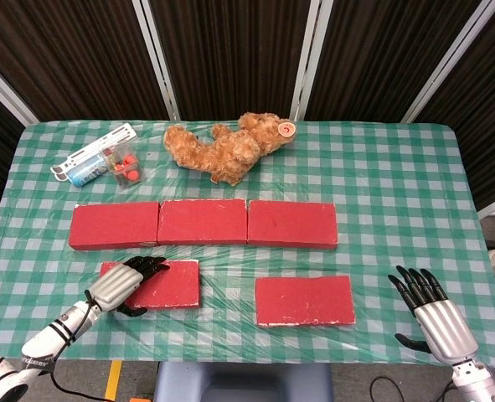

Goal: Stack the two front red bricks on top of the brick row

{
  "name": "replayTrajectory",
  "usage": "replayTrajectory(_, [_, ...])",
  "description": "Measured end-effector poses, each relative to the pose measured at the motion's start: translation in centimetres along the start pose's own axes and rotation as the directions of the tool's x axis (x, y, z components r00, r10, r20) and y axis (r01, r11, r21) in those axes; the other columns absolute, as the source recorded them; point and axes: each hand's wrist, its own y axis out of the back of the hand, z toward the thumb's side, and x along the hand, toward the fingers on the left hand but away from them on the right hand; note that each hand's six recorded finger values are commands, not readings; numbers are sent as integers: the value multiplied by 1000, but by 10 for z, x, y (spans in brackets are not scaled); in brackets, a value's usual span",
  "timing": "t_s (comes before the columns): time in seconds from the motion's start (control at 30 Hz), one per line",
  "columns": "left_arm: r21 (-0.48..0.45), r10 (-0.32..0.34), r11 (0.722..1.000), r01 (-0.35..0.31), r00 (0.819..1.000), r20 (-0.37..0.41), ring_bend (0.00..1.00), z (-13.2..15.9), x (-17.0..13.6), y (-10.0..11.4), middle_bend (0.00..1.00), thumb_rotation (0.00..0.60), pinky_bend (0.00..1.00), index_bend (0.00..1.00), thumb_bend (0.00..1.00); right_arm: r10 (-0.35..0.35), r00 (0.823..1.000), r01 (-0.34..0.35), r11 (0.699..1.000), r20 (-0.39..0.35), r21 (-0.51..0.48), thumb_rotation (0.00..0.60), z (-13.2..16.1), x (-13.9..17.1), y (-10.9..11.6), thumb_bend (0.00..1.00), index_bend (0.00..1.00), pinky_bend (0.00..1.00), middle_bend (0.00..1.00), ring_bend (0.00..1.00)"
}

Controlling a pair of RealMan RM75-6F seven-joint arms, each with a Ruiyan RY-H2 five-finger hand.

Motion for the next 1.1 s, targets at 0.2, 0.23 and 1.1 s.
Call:
replayTrajectory(0.2, [-10, 94, 996, -93, 996, 11, 732, 0, -2, 27, 882, 600, 806, 305, 322, -2, 1000, 2, 1000, 3, -4, 600, -1, 0, 1, 149, 0, 0, 0, 0])
replayTrajectory(0.23, [-7, 109, 994, -109, 994, 12, 733, 0, 0, 32, 883, 600, 805, 308, 323, -2, 1000, 2, 1000, 4, -4, 600, -1, 0, 1, 149, 0, 0, 0, 0])
replayTrajectory(1.1, [93, 154, 984, -150, 988, -32, 743, -35, 105, 110, 898, 600, 780, 336, 321, -32, 993, 29, 999, 111, 30, 600, -16, -9, 0, 149, 0, 0, 0, 0])
